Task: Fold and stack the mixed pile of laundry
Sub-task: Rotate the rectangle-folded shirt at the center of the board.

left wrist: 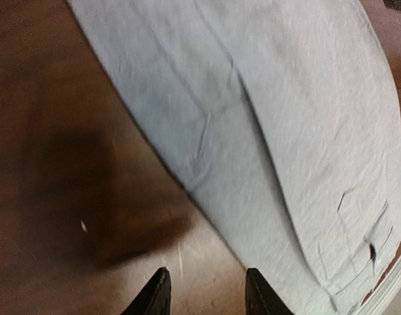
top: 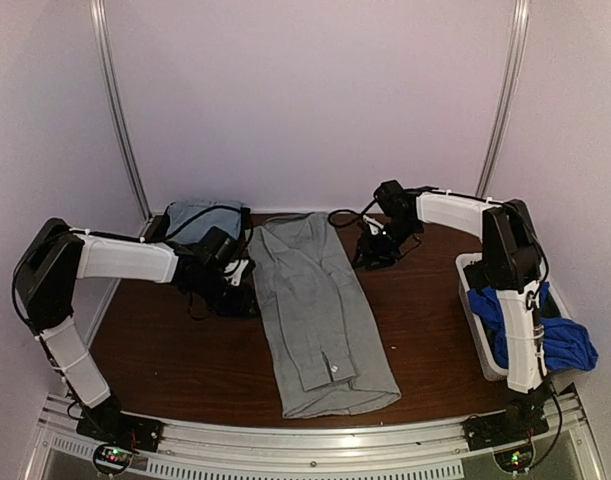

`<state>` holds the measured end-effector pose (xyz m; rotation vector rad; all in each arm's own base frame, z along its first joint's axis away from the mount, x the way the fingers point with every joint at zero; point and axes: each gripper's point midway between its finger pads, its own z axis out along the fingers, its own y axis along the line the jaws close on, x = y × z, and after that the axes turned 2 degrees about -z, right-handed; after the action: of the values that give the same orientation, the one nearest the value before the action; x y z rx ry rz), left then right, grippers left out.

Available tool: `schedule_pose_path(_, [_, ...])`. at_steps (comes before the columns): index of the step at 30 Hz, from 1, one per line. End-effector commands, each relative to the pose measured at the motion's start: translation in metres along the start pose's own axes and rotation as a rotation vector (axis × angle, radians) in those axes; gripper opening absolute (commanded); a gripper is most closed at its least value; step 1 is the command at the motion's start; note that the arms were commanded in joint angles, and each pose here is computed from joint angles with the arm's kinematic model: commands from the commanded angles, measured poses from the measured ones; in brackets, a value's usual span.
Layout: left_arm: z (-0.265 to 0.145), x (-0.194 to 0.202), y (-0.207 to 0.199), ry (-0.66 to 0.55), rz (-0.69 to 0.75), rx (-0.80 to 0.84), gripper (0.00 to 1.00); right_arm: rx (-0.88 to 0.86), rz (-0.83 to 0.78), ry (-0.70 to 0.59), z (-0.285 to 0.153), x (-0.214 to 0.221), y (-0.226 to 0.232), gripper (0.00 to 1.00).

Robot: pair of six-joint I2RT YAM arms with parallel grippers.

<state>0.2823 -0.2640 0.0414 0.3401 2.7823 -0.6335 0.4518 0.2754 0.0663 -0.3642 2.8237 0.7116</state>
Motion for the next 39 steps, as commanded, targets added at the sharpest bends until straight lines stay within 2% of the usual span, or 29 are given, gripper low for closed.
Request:
schedule_pose_path(1, [0.006,-0.051,-0.003,-0.061,0.051,-0.021,0.41,-0.059,-0.023,0.005,-0.002,0.017,0.015,0.44])
schedule_pose_path(4, [0.017,-0.072,-0.002,-0.069,0.048,-0.044,0.41,-0.126,-0.020,0.011,0.003,0.026,0.028,0.43])
schedule_pose_path(8, [0.038,-0.083,0.006,-0.034,0.023,-0.075,0.39,-0.134,-0.024,0.061,0.016,0.048,0.031,0.40])
schedule_pose_path(17, [0.086,-0.100,0.031,0.036,0.023,-0.141,0.35,-0.100,0.032,0.126,0.033,0.090,0.011,0.36])
schedule_pose_path(21, [0.092,-0.129,0.042,0.009,0.021,-0.144,0.34,-0.073,0.037,0.114,0.040,0.078,0.006,0.36])
schedule_pose_path(26, [0.090,-0.168,0.043,-0.048,0.025,-0.127,0.36,-0.025,0.065,0.070,0.045,0.036,-0.018,0.36])
schedule_pose_path(29, [0.073,-0.191,0.041,-0.101,0.021,-0.107,0.41,-0.001,0.054,0.038,0.037,0.008,-0.027,0.36])
schedule_pose_path(33, [0.029,-0.219,0.025,-0.195,0.066,-0.104,0.51,0.016,0.021,-0.017,0.009,-0.019,-0.021,0.37])
schedule_pose_path(35, [0.000,-0.226,0.018,-0.239,0.096,-0.127,0.66,0.028,0.006,-0.032,-0.009,-0.023,-0.016,0.38])
schedule_pose_path(36, [-0.026,-0.232,0.012,-0.283,0.116,-0.137,0.77,0.033,-0.001,-0.042,-0.019,-0.023,-0.013,0.40])
schedule_pose_path(37, [-0.044,-0.233,0.010,-0.317,0.129,-0.152,0.93,0.027,-0.008,-0.060,-0.032,-0.023,-0.007,0.41])
schedule_pose_path(39, [-0.084,-0.232,0.007,-0.399,0.146,-0.187,0.98,0.002,-0.018,-0.111,-0.058,-0.021,0.007,0.46])
